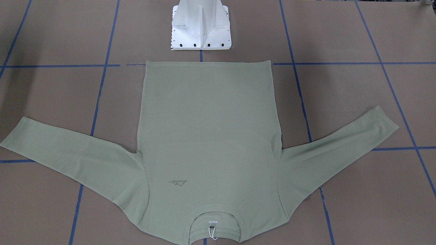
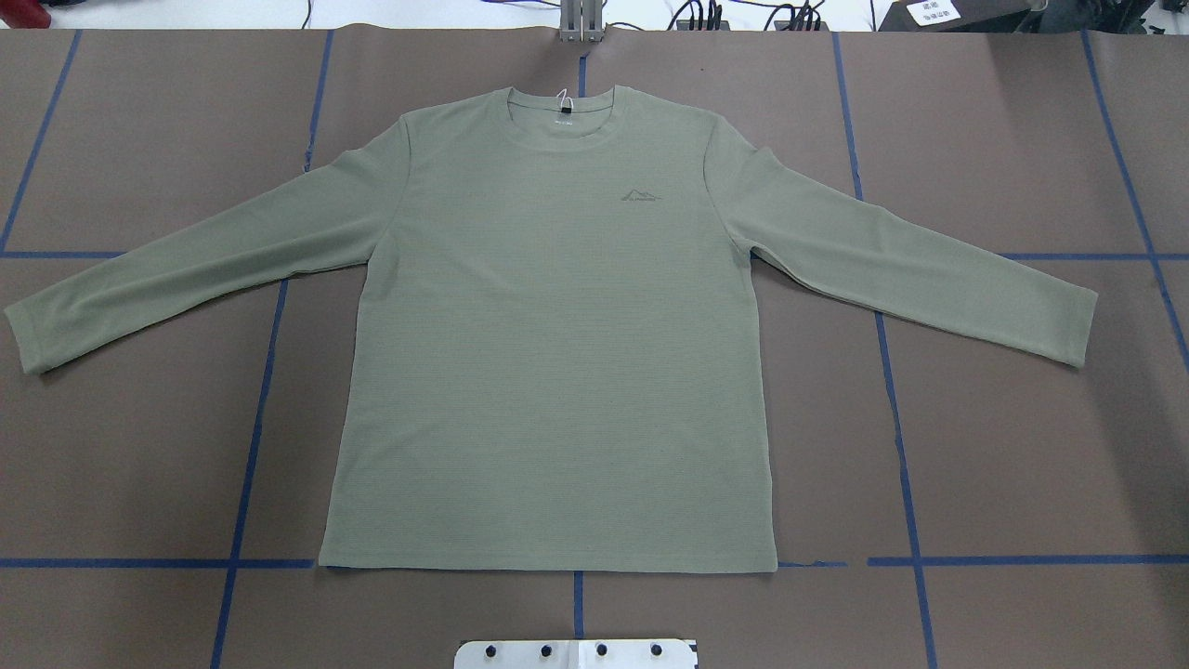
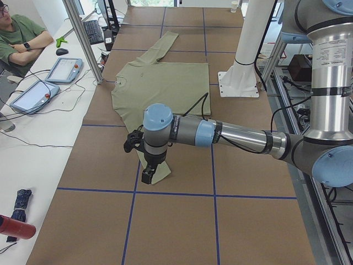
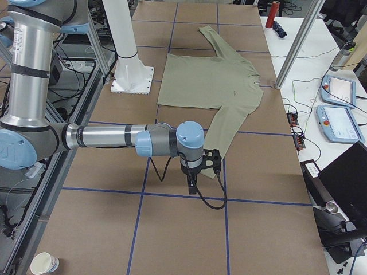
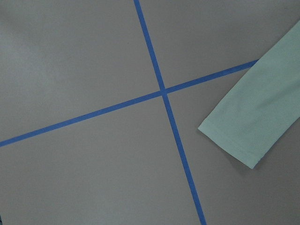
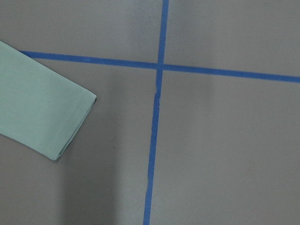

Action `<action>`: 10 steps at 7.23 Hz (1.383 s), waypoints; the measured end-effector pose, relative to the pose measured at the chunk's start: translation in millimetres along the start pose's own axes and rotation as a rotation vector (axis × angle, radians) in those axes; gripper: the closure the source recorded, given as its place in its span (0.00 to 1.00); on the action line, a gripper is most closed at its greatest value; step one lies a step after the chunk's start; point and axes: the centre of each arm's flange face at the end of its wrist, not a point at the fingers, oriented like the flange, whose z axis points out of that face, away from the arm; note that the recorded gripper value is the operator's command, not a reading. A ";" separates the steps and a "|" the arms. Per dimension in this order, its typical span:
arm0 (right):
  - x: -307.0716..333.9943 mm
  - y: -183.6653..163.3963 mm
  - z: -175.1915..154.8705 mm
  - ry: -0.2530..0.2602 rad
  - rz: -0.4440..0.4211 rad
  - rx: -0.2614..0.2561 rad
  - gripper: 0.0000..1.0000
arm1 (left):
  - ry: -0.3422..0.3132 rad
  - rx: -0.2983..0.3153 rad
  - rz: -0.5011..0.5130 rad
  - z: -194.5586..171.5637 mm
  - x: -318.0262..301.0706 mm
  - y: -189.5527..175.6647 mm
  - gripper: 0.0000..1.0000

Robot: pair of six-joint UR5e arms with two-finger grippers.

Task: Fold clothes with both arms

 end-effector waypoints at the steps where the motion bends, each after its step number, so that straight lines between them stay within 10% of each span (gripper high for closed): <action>1: -8.7 -10.7 -6.1 0.003 -0.065 0.068 0.00 | -0.017 0.063 0.053 -6.0 3.5 -7.1 0.00; 4: -9.0 -44.4 1.9 -0.031 -0.133 0.158 0.00 | -0.065 0.264 0.218 -10.4 2.6 -20.5 0.00; 10: -114.8 -83.0 114.4 -0.082 0.065 0.257 0.12 | -0.067 0.283 0.233 -4.2 -1.8 -12.5 0.00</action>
